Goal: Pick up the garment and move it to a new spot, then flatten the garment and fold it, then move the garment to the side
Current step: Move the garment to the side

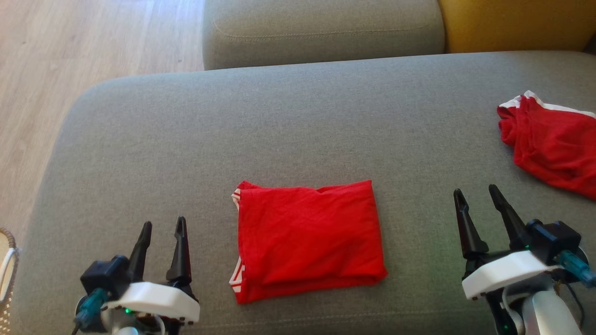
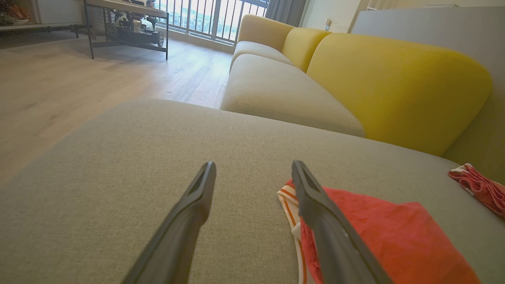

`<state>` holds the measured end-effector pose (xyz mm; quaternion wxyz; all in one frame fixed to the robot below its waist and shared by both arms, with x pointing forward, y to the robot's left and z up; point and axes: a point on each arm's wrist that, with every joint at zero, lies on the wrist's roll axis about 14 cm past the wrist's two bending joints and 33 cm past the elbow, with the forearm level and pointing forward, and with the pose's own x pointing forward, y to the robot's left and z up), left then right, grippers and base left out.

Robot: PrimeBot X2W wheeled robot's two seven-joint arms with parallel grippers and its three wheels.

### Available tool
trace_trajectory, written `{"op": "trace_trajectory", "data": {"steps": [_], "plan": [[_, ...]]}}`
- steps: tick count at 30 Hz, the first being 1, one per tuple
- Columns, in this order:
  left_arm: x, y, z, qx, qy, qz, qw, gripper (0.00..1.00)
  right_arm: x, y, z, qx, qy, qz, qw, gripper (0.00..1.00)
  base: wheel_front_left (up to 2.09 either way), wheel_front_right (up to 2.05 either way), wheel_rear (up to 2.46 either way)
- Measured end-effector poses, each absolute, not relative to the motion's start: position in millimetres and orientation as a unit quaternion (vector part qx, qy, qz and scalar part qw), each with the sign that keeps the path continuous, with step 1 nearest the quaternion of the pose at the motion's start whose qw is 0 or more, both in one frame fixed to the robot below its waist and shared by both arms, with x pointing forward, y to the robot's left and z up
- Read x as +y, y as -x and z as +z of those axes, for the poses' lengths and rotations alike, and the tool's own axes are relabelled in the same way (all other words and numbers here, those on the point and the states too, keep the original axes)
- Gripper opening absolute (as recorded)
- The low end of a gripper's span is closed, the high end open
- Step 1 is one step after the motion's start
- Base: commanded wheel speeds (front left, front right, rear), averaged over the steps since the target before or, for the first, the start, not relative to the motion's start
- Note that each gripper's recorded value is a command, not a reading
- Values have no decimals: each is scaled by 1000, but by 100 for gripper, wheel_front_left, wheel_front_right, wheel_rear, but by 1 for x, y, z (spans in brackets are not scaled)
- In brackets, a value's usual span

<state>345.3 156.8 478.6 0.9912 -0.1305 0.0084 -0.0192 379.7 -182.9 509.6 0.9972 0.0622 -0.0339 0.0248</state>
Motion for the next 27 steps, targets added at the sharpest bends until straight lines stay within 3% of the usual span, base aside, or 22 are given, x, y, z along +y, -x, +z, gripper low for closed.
{"op": "trace_trajectory", "data": {"steps": [10,18,27], "plan": [[156,-346,470,23,131,-17,991,100,-152,-384,484,16,-119,60,991,100,0,0,0],[160,-352,466,29,130,-11,991,100,-107,-382,429,134,-166,110,971,100,0,0,0],[168,-350,458,40,128,6,991,100,-88,-397,400,197,-197,118,953,100,0,0,0]]}}
